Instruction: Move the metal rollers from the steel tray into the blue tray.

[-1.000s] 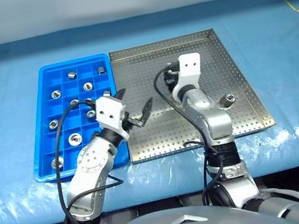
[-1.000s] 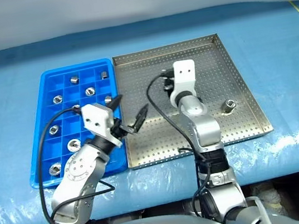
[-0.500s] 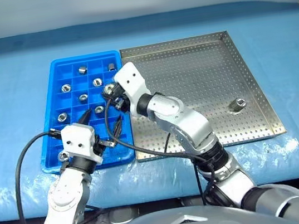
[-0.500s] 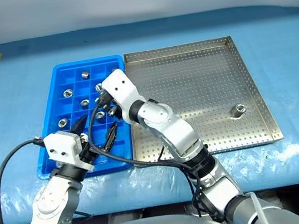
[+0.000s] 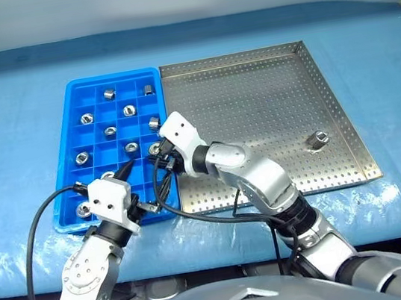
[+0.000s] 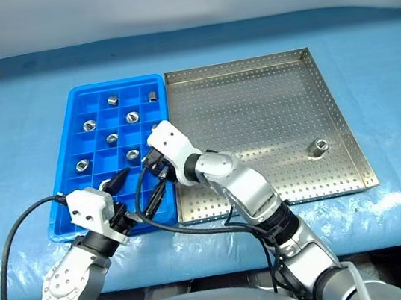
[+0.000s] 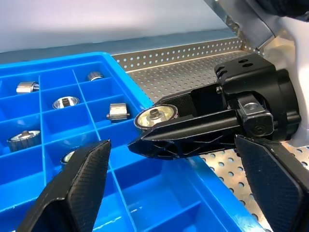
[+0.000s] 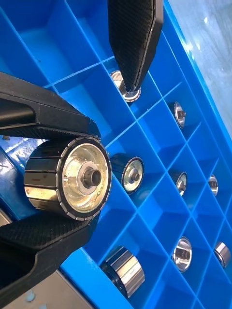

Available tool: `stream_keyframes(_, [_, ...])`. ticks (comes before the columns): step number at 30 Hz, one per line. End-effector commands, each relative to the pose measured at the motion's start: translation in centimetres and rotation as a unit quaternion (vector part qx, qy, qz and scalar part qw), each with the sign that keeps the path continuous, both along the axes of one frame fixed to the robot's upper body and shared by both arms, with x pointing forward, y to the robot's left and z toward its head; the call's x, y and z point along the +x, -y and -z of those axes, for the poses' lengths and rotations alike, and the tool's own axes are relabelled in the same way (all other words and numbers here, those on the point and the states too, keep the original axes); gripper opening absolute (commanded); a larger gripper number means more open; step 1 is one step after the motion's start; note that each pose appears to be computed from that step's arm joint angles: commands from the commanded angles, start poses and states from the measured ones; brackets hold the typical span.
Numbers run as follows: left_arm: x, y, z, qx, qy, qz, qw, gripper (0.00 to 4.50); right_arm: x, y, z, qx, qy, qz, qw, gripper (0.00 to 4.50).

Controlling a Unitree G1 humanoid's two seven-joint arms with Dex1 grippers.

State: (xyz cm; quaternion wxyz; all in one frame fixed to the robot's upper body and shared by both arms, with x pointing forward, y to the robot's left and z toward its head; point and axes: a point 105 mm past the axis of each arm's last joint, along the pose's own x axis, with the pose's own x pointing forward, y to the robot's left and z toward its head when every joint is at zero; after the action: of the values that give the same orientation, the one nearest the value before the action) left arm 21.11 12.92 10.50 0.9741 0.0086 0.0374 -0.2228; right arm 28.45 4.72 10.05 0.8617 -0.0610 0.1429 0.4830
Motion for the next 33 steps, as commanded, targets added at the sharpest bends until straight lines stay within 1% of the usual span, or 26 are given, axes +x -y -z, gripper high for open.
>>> stream_keyframes(1, [0.0,0.4,-2.5,-0.018,0.052,0.010,0.998,4.50,-2.0,-1.4,0.8,0.000,-0.023,-0.047,0.999,1.72])
stream_keyframes(7, [-0.2,0.5,-2.3,-0.018,0.046,0.018,0.999,4.50,-2.8,-2.0,1.7,-0.008,-0.035,-0.065,0.997,1.72])
stream_keyframes(10, [-0.8,1.1,-1.9,-0.020,0.030,0.050,0.998,4.50,-2.7,-2.2,2.3,-0.013,-0.045,-0.065,0.997,1.72])
stream_keyframes(13, [-1.4,1.2,-1.5,-0.008,0.016,0.070,0.997,4.50,-2.5,-2.4,2.9,-0.024,-0.039,-0.063,0.997,1.72])
stream_keyframes(15, [-1.7,0.9,-1.1,0.007,0.007,0.073,0.997,4.50,-2.1,-2.5,2.5,-0.013,-0.035,-0.055,0.998,1.72])
stream_keyframes(18, [-2.1,0.0,-0.2,0.038,-0.007,0.062,0.997,4.50,-1.1,-2.3,1.1,0.021,-0.027,-0.034,0.999,1.72])
stream_keyframes(21, [-2.6,-0.7,0.6,0.040,-0.019,0.046,0.998,4.50,0.1,-1.9,-0.3,0.042,-0.015,-0.015,0.999,1.72])
stream_keyframes(23, [-3.1,-0.8,0.9,0.027,-0.026,0.040,0.998,4.50,0.8,-1.7,-0.9,0.049,-0.009,-0.008,0.999,1.72])
stream_keyframes(29, [-3.7,-1.3,1.3,0.029,-0.031,0.028,0.999,4.50,1.7,-1.5,-1.3,0.054,0.005,0.002,0.999,1.72])
stream_keyframes(33, [-3.8,-1.3,1.3,0.025,-0.027,0.030,0.999,4.50,1.0,-1.6,-0.5,0.039,-0.005,-0.013,0.999,1.72])
